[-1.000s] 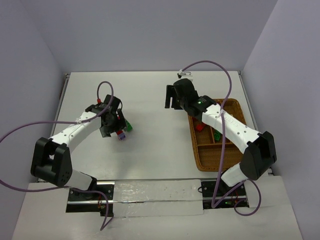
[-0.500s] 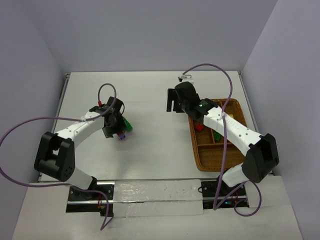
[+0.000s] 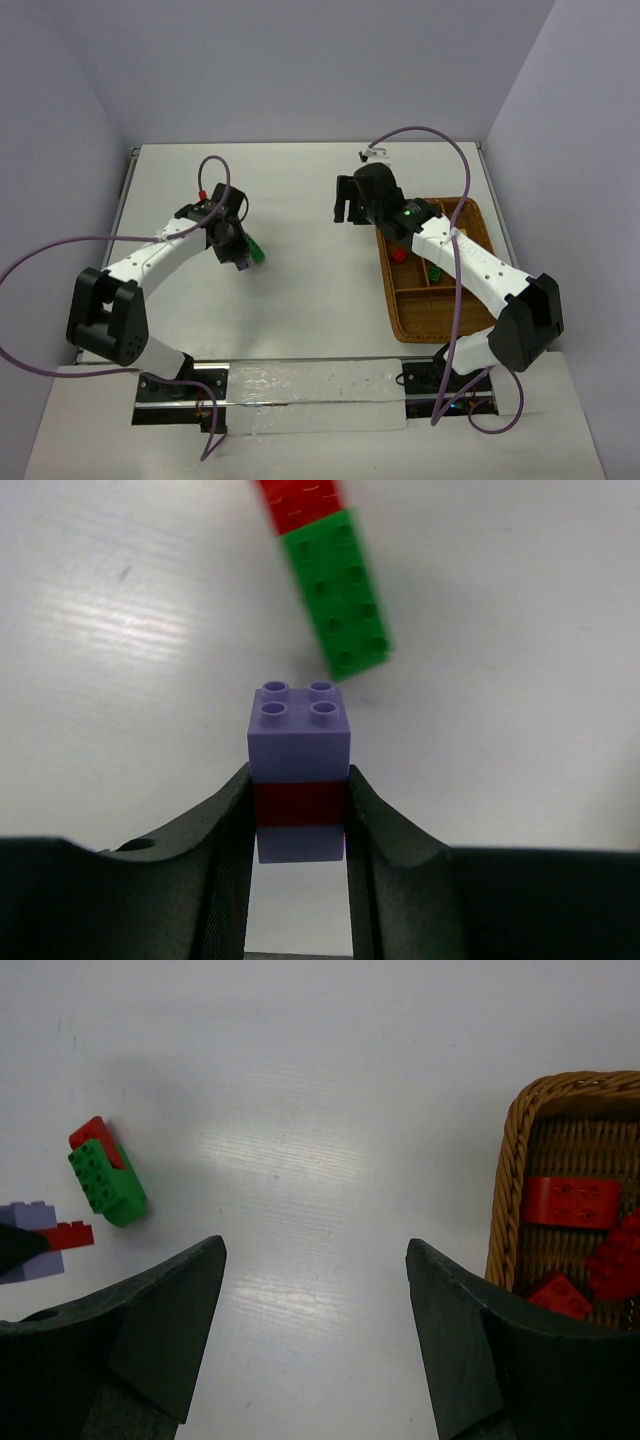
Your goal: Sort the legos into containers by color
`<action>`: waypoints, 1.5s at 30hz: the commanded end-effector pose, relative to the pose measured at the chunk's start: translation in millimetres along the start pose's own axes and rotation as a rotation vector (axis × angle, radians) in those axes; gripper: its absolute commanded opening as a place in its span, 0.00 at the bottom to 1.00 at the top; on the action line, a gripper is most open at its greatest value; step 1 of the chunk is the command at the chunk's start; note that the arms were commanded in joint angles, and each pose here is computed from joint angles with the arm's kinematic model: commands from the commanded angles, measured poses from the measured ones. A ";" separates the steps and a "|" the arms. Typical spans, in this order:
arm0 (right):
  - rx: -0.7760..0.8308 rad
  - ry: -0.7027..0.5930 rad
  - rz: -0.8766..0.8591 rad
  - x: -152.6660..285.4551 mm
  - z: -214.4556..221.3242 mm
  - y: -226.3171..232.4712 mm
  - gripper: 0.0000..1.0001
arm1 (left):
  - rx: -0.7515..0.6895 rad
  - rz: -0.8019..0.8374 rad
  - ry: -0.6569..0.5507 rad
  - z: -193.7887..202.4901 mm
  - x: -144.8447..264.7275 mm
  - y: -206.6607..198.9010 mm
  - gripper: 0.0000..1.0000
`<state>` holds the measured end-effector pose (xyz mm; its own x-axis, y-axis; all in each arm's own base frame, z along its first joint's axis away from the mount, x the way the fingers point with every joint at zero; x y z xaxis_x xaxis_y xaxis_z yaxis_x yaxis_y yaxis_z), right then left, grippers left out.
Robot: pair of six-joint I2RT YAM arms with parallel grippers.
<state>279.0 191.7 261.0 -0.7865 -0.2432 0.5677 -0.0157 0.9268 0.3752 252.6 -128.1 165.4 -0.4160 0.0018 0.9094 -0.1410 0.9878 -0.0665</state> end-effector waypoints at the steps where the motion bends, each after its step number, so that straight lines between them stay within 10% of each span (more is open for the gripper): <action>1: -0.001 -0.049 -0.113 20.1 -19.4 14.1 0.80 | -0.104 0.352 -0.197 -38.0 73.1 -27.1 0.00; 5: 0.023 -0.034 -0.229 32.2 -26.5 26.4 0.80 | -0.247 0.722 -0.280 -44.6 113.0 -50.5 0.00; 11: 0.027 -0.069 -0.309 49.1 -37.6 29.6 0.81 | -0.218 0.853 -0.401 -65.4 131.4 -65.7 0.00; 23: -0.107 -0.003 -0.485 56.4 -25.7 72.6 0.83 | 0.163 0.624 -0.338 -94.6 125.2 -77.0 0.00; 45: -0.179 0.040 -0.632 5.3 -10.8 129.2 0.67 | 0.139 0.646 -0.358 -92.4 141.6 -74.9 0.00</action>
<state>268.4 294.3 288.5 -0.6006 -0.7137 0.3603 -0.2982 0.6181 0.7273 292.5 -187.7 304.0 -0.6764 0.4703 0.5669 0.0601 0.8023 -0.5939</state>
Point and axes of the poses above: each gripper's point midway between its finger pads, its own x axis back along the fingers, its own y axis along the line the jaws close on, z = x × y, the point moved 9 cm from there along x, back along the fingers, and after that the axes turned 11 degrees about -x, right-handed, at the moved point
